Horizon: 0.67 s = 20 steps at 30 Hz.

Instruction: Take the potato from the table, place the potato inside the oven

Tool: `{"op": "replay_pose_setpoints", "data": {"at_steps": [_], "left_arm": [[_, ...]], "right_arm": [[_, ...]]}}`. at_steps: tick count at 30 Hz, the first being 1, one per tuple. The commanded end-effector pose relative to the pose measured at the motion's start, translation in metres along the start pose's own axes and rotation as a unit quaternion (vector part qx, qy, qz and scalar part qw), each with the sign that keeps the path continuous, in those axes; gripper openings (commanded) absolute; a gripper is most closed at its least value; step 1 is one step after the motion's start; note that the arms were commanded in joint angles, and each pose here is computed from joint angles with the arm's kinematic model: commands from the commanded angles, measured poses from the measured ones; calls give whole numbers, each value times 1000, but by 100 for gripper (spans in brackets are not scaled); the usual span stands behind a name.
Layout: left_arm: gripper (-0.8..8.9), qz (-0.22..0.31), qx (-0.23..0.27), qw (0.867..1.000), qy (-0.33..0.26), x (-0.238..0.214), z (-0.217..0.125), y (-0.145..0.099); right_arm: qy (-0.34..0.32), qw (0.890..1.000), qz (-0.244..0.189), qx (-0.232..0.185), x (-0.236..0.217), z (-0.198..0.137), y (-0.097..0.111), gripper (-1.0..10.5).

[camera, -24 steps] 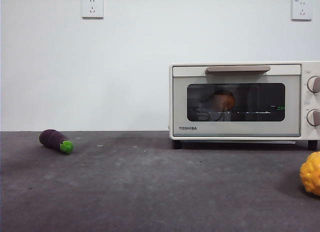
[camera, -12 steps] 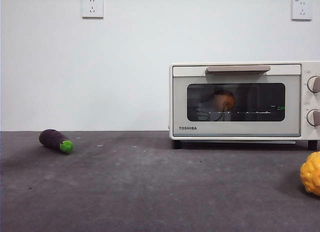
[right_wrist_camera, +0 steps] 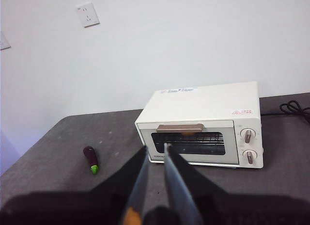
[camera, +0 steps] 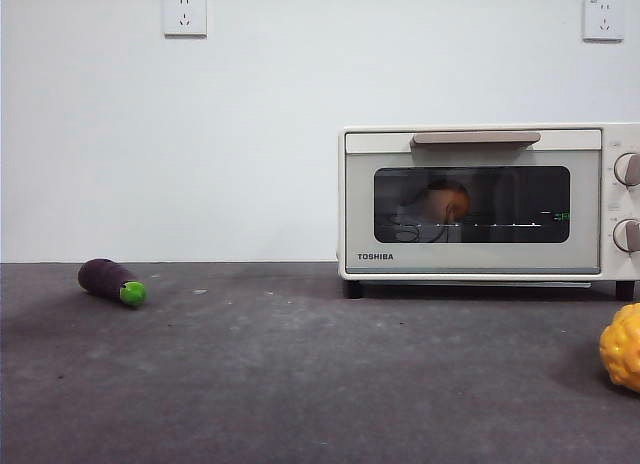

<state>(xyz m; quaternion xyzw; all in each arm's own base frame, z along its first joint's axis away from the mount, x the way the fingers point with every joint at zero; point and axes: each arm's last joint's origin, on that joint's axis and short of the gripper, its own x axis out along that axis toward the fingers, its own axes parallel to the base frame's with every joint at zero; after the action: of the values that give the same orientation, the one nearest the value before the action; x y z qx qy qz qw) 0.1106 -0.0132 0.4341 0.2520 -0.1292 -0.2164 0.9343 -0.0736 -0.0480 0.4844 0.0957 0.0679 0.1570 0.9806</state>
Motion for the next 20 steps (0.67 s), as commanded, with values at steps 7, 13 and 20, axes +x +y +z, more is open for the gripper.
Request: {"op": "replay_pose_setpoints", "data": {"at_steps": [7,13,20], "left_arm": [[-4,87,-130,985,75,-18,-109,-58],[-4,188,-204,951,136,-39,-176,-98],[-4,194,-237,944,125,-53,-217,-128]], "right_arm": [[14,1000,-5,-3,2,-2,0,63],[14,1000,-5,-3,2,-2,0,63],[15,1000,-5,-3,2,-2,0,63]]}}
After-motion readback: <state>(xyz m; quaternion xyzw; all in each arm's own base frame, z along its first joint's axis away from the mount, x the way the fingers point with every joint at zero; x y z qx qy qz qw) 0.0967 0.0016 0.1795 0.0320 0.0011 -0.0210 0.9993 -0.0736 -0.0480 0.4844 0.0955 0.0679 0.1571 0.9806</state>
